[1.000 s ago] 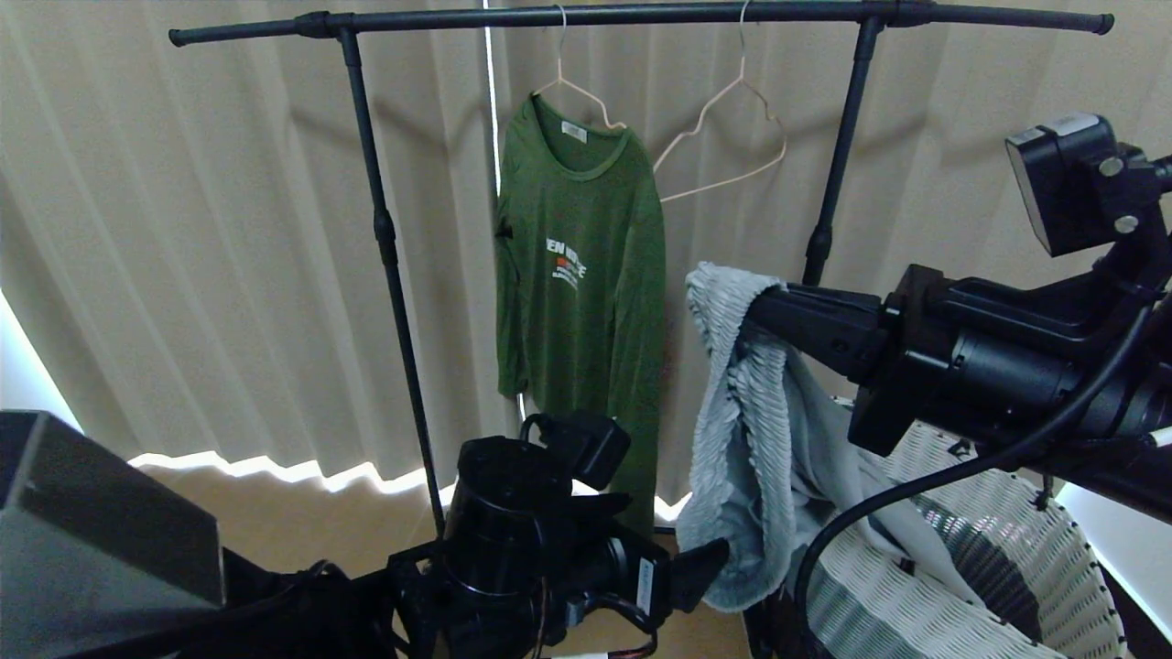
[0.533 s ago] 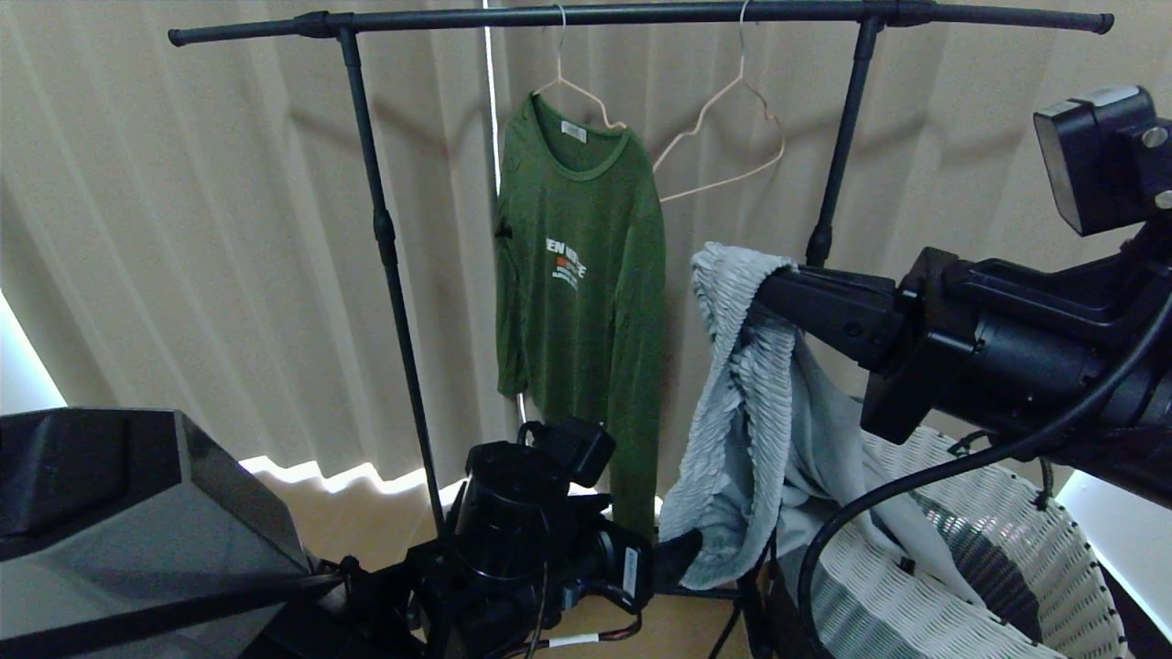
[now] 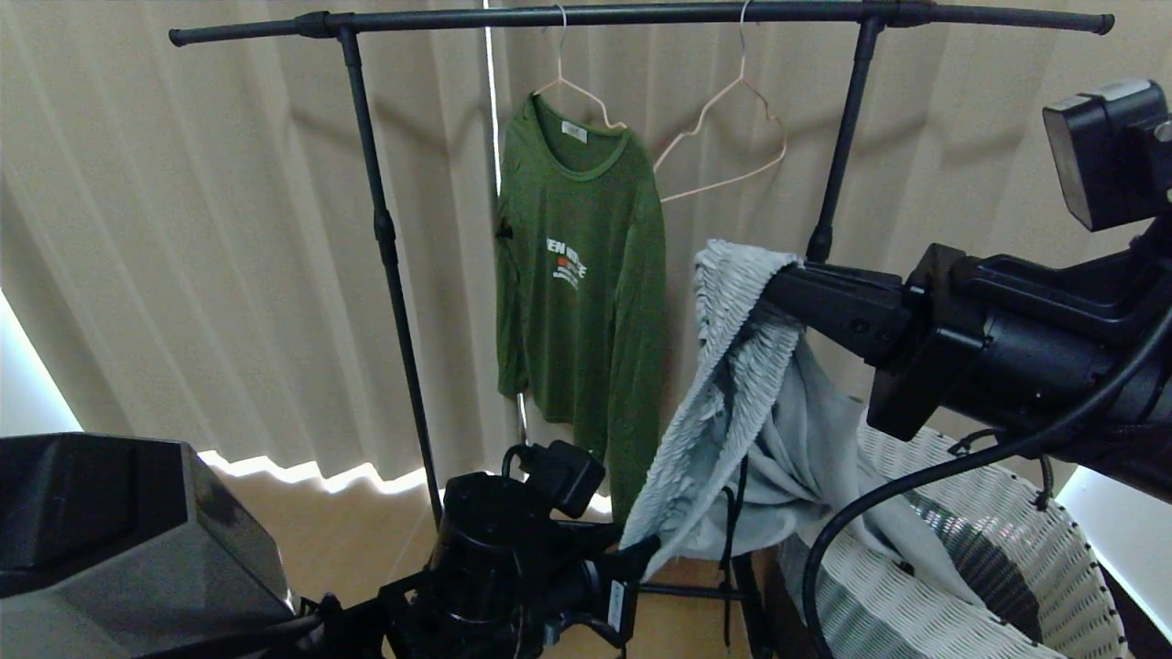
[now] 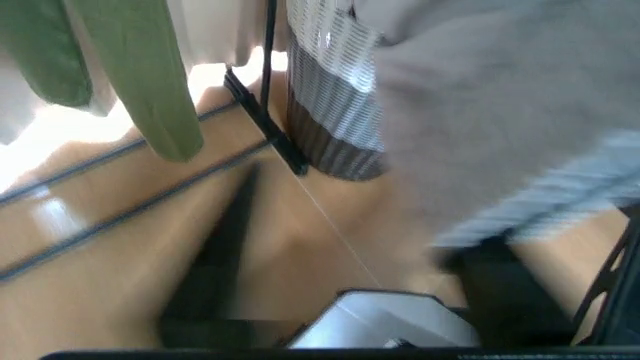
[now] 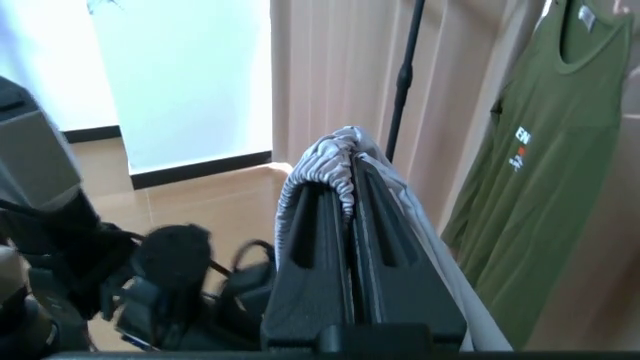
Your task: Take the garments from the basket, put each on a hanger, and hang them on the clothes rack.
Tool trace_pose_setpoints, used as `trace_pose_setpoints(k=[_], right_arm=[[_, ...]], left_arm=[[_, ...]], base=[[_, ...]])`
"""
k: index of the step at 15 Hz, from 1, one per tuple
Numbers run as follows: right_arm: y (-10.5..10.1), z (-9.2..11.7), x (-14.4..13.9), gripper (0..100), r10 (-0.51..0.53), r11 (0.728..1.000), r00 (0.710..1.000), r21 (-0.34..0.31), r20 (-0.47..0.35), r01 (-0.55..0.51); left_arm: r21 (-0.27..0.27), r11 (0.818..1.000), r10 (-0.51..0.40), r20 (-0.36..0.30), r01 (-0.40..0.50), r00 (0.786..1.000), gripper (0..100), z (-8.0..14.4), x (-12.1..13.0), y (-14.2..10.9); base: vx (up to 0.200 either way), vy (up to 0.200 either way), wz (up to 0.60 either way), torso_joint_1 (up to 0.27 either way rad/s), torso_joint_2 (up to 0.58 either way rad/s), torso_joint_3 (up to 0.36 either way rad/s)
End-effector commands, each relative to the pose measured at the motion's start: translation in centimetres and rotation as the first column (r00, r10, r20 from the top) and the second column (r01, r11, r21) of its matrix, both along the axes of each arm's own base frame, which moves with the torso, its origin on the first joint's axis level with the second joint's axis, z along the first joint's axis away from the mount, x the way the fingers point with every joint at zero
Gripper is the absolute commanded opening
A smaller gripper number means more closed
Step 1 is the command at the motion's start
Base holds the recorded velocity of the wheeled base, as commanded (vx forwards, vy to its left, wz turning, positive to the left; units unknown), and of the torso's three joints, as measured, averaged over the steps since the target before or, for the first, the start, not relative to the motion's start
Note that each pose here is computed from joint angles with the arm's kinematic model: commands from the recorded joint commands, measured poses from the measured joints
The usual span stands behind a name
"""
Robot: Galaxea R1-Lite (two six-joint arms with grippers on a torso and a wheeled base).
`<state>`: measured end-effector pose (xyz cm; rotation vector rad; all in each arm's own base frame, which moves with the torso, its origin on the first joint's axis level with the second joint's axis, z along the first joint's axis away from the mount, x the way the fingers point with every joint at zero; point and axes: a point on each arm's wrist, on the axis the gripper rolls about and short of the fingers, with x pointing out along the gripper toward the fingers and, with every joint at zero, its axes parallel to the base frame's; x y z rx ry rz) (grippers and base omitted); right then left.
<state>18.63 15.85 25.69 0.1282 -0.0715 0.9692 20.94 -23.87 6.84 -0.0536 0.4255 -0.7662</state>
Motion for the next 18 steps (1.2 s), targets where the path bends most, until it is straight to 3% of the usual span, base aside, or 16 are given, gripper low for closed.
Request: trace_pose_setpoints(k=[1, 2, 4, 5, 6, 7, 8, 13, 16, 17, 18], right_arm=[[-0.1, -0.3, 0.5, 0, -0.015, 1.0, 1.0, -0.008, -0.01, 0.015], [-0.2, -1.0, 1.3, 0, -0.037, 0.999, 0.999, -0.024, -0.03, 0.036], [0.5, -3.3, 2.7, 0, -0.058, 0.996, 0.994, -0.076, -0.098, 0.051], [0.7, -3.7, 3.0, 0, -0.061, 0.996, 0.993, -0.076, -0.099, 0.054], [0.7, -3.7, 3.0, 0, -0.061, 0.996, 0.993, -0.076, -0.099, 0.054], [1.3, -4.0, 3.9, 0, -0.058, 0.997, 0.997, -0.05, -0.06, 0.055], [1.4, -3.9, 4.1, 0, -0.057, 0.998, 0.997, -0.04, -0.048, 0.055], [2.0, -3.4, 4.5, 0, -0.046, 0.999, 0.998, -0.031, -0.034, 0.045], [2.9, -3.2, 5.2, 0, -0.035, 0.999, 0.999, -0.02, -0.023, 0.035], [2.9, -3.2, 5.2, 0, -0.035, 0.999, 0.999, -0.019, -0.022, 0.035], [3.2, -3.0, 5.6, 0, -0.034, 0.999, 0.999, -0.009, -0.018, 0.034]], left_arm=[[0.014, 0.999, 0.035, 0.051, -0.036, 0.998, 0, -0.3, -0.9, 1.3], [0.043, 0.999, 0.026, 0.134, -0.032, 0.991, 0, -0.6, -1.8, 2.9], [0.056, 0.99, 0.112, 0.277, -0.133, 0.954, 0, 0.8, -0.1, 6.3], [0.05, 0.982, 0.159, 0.32, -0.184, 0.934, 0, 1.8, 0.8, 7.6], [0.05, 0.982, 0.159, 0.32, -0.184, 0.934, 0, 1.8, 0.8, 7.6], [0.044, 0.962, 0.233, 0.373, -0.268, 0.898, 0, 4.5, 2.1, 10.5], [0.037, 0.96, 0.244, 0.371, -0.277, 0.896, 0, 7.0, 1.8, 12.0], [0.026, 0.957, 0.259, 0.365, -0.288, 0.894, 0, 15.3, -1.5, 15.1], [-0.006, 0.964, 0.249, 0.36, -0.264, 0.899, 0, 19.7, -4.1, 16.9], [-0.007, 0.964, 0.249, 0.361, -0.264, 0.899, 0, 19.8, -4.1, 17.0], [-0.028, 0.961, 0.265, 0.385, -0.276, 0.884, 0, 21.7, -4.5, 17.8]], base=[[0.0, 0.0, 0.0, 0.0, 0.0, 0.0], [0.0, 0.0, 0.0, 0.0, 0.0, 0.0], [0.0, 0.0, 0.0, 0.0, 0.0, 0.0], [0.0, 0.0, 0.0, 0.0, 0.0, 0.0], [0.0, 0.0, 0.0, 0.0, 0.0, 0.0], [0.0, 0.0, 0.0, 0.0, 0.0, 0.0], [0.0, 0.0, 0.0, 0.0, 0.0, 0.0], [0.0, 0.0, 0.0, 0.0, 0.0, 0.0], [0.0, 0.0, 0.0, 0.0, 0.0, 0.0], [0.0, 0.0, 0.0, 0.0, 0.0, 0.0], [0.0, 0.0, 0.0, 0.0, 0.0, 0.0]])
